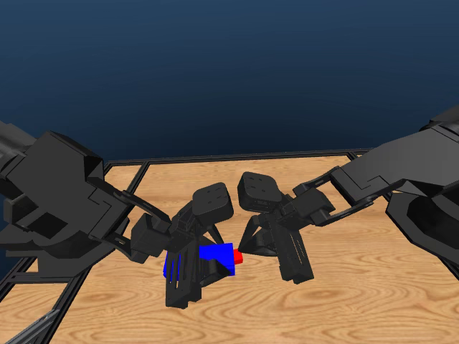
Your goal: Insert peg into socket
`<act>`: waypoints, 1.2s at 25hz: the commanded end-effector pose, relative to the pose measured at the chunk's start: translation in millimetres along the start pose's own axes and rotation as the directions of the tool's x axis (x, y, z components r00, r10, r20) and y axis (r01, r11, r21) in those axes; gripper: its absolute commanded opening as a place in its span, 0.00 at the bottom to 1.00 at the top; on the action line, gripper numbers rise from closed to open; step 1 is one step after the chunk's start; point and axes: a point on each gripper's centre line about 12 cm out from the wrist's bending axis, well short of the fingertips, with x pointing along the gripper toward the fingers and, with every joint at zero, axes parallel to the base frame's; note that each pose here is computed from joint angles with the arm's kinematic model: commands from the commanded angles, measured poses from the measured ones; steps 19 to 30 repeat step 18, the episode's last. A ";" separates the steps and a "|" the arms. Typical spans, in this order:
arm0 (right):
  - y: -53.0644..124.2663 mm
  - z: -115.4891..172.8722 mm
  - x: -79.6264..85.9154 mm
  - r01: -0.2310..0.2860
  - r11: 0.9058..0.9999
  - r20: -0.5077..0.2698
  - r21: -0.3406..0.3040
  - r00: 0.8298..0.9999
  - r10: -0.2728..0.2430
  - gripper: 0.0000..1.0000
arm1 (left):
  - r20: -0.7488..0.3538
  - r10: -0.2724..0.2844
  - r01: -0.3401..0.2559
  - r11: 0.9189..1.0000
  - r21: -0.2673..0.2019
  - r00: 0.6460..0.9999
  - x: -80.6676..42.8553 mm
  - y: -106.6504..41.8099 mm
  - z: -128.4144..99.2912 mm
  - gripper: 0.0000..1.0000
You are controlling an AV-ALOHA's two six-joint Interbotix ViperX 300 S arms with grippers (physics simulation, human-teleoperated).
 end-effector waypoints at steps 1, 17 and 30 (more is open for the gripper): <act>4.1 18.2 -6.7 -0.016 1.000 0.063 -0.003 0.998 0.016 0.00 | 0.039 -0.060 0.059 0.998 0.023 0.997 -3.3 -2.2 7.8 0.00; -3.8 -21.6 -17.8 -0.015 0.995 0.007 0.095 1.000 0.014 0.00 | 0.166 -0.238 0.230 0.971 0.068 0.957 0.4 6.1 7.6 0.00; -1.8 -23.7 -18.2 -0.026 0.995 0.021 0.094 0.999 0.024 0.00 | 0.221 -0.235 0.237 0.971 0.020 0.946 0.8 16.6 14.2 0.00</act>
